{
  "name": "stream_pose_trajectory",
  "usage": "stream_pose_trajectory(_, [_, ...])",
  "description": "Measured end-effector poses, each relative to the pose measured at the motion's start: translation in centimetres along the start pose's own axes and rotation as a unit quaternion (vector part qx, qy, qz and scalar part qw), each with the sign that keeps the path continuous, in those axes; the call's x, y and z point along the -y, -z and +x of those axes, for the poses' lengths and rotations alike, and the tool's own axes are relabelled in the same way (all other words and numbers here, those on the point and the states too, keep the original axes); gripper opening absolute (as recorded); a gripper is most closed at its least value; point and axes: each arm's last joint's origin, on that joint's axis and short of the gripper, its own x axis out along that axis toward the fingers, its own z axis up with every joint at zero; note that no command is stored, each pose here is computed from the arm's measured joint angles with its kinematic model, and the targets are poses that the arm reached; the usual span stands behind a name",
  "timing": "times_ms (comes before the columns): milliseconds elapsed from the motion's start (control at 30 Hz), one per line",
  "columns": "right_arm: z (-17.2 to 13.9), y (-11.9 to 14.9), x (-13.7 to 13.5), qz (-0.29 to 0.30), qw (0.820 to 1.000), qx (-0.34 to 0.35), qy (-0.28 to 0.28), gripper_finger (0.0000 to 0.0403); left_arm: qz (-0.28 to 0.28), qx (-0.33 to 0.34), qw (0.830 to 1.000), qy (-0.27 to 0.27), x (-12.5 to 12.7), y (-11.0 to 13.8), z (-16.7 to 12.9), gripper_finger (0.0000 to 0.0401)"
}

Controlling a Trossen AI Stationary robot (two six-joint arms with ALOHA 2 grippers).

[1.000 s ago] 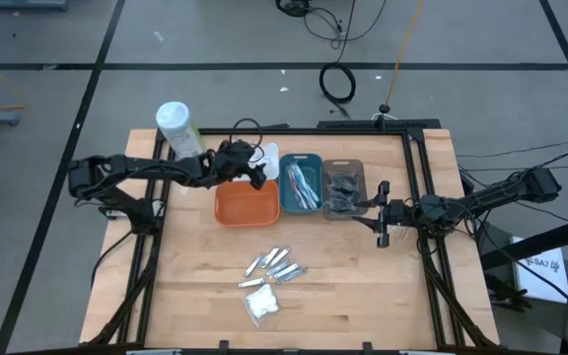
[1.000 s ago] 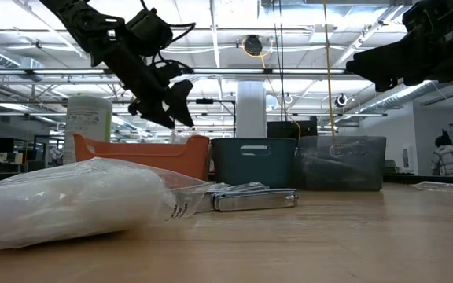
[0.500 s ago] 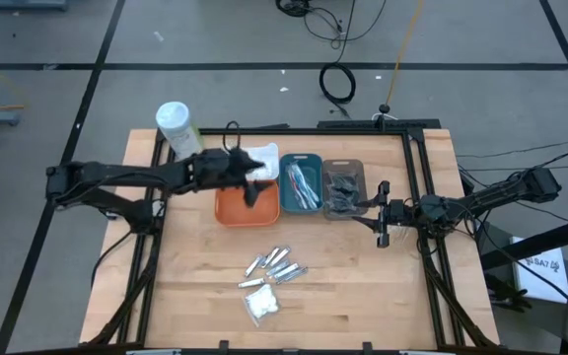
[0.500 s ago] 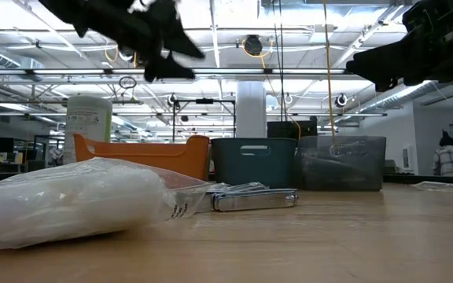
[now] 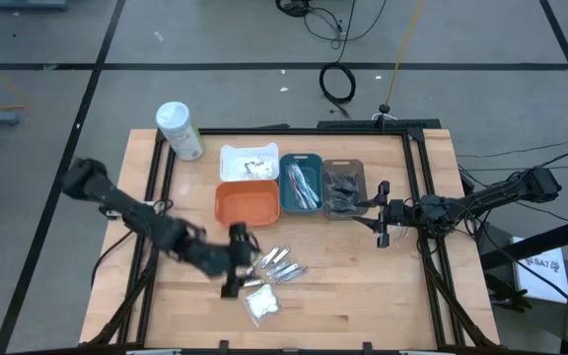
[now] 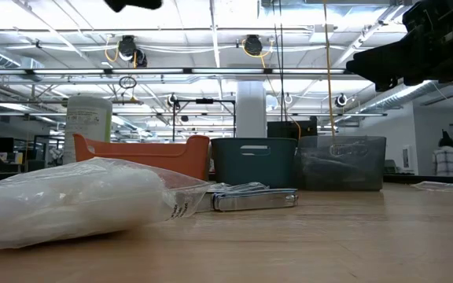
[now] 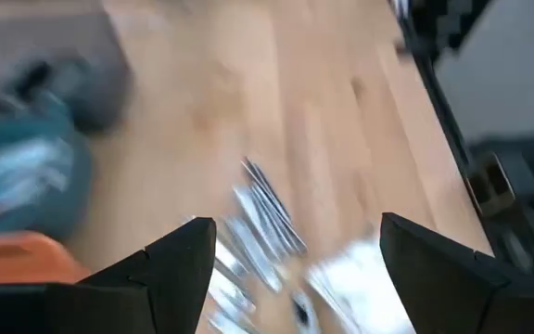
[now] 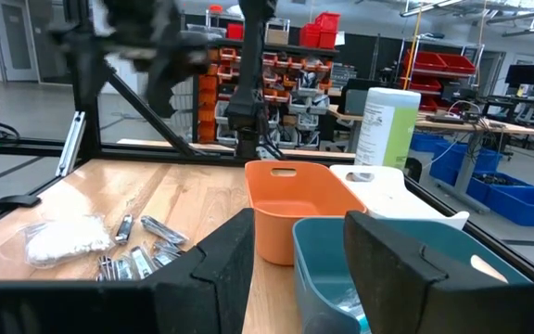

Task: Pick & Place Travel size toiletries
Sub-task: Put the cotton pack into the white bin

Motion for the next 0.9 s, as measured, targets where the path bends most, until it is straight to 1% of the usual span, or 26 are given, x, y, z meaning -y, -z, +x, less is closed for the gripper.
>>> stream_pose_trajectory(100, [0.0, 0.0, 0.0, 0.000, 1.000, 0.000, 0.000, 0.0155, -0.001, -0.065, 0.998, 0.013, 2.3, 0.7, 2.1, 0.0294])
stream_pose_trajectory(167, [0.0, 0.0, 0.0, 0.000, 1.000, 0.000, 0.000, 0.0155, -0.005, -0.107, 0.994, 0.019, 3.3, 1.6, 3.7, 0.0294])
stream_pose_trajectory(267, [0.0, 0.0, 0.0, 0.000, 1.000, 0.000, 0.000, 0.0155, -0.034, -0.148, 0.988, 0.026, 4.2, 3.0, 5.8, 0.0294])
stream_pose_trajectory(400, [0.0, 0.0, 0.0, 0.000, 1.000, 0.000, 0.000, 0.0155, -0.066, -0.189, 0.980, 0.017, 4.7, 4.6, 7.9, 0.0294])
stream_pose_trajectory(467, [0.0, 0.0, 0.0, 0.000, 1.000, 0.000, 0.000, 0.0155, -0.068, -0.195, 0.978, 0.012, 4.9, 5.2, 8.8, 0.0294])
stream_pose_trajectory(633, [0.0, 0.0, 0.0, 0.000, 1.000, 0.000, 0.000, 0.0155, -0.055, -0.177, 0.982, 0.025, 5.4, 5.7, 10.6, 0.0294])
stream_pose_trajectory(767, [0.0, 0.0, 0.0, 0.000, 1.000, 0.000, 0.000, 0.0155, -0.050, -0.162, 0.985, 0.035, 5.7, 5.7, 11.5, 0.0294])
stream_pose_trajectory(900, [0.0, 0.0, 0.0, 0.000, 1.000, 0.000, 0.000, 0.0155, -0.057, -0.165, 0.984, 0.032, 5.6, 5.9, 11.8, 0.0294])
